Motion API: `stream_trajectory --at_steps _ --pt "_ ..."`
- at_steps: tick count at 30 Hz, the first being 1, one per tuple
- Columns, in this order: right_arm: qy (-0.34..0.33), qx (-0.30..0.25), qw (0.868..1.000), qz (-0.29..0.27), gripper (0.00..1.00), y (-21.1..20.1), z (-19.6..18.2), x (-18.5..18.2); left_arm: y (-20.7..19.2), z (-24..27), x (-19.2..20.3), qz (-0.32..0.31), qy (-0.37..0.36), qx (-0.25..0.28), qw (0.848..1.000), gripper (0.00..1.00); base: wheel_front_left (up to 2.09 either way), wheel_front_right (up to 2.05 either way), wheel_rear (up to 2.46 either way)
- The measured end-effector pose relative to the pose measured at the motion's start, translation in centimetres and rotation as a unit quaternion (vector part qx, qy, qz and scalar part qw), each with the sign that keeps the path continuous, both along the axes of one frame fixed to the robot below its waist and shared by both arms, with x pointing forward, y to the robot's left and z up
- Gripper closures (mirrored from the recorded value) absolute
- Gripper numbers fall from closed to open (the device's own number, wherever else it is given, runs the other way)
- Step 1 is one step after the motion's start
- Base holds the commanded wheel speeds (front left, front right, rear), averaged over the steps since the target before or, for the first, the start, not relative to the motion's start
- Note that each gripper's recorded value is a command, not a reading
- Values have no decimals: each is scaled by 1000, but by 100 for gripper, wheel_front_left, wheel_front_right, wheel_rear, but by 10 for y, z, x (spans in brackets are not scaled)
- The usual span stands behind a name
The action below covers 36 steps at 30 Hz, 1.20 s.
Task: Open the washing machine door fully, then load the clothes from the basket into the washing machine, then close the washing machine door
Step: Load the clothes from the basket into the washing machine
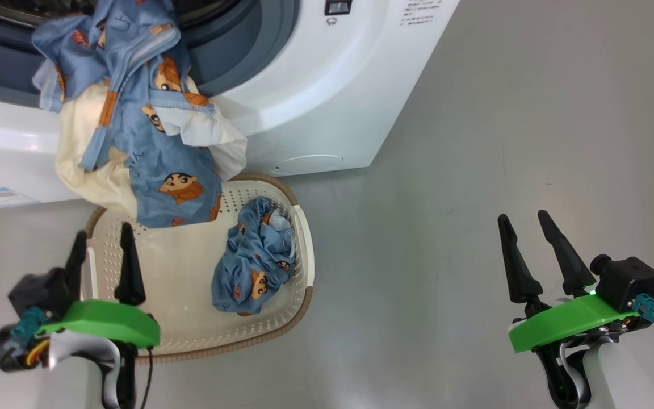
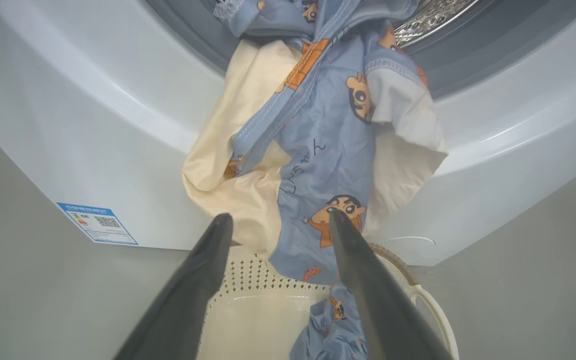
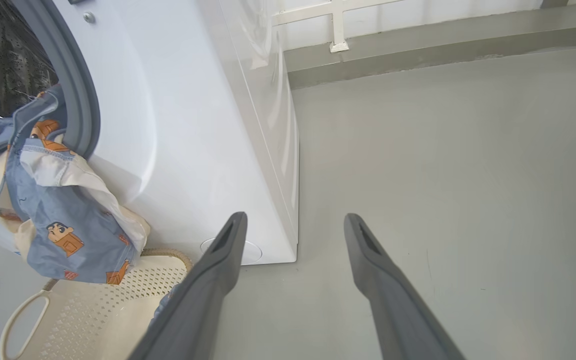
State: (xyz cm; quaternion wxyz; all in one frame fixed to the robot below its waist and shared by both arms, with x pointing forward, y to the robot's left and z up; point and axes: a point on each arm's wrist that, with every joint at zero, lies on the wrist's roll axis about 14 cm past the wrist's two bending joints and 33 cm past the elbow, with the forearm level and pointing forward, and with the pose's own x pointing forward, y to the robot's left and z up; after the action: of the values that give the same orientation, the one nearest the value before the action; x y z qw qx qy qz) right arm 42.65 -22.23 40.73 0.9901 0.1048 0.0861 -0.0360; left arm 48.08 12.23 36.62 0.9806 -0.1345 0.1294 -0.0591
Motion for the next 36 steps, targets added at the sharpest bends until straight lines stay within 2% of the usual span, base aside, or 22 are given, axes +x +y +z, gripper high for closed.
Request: stream_trajectory --at_steps 7,20,36 --pt "9 -1 1000 0 0 0 -8 1 -7 -43 -13 -6 72 -8 997 0 0 0 0" --pt "21 -2 1000 9 0 4 -23 16 -35 -85 12 -46 140 -24 989 0 0 0 0" --pt "31 -6 999 14 0 5 -30 15 -47 -83 50 -77 137 -28 987 0 0 0 0"
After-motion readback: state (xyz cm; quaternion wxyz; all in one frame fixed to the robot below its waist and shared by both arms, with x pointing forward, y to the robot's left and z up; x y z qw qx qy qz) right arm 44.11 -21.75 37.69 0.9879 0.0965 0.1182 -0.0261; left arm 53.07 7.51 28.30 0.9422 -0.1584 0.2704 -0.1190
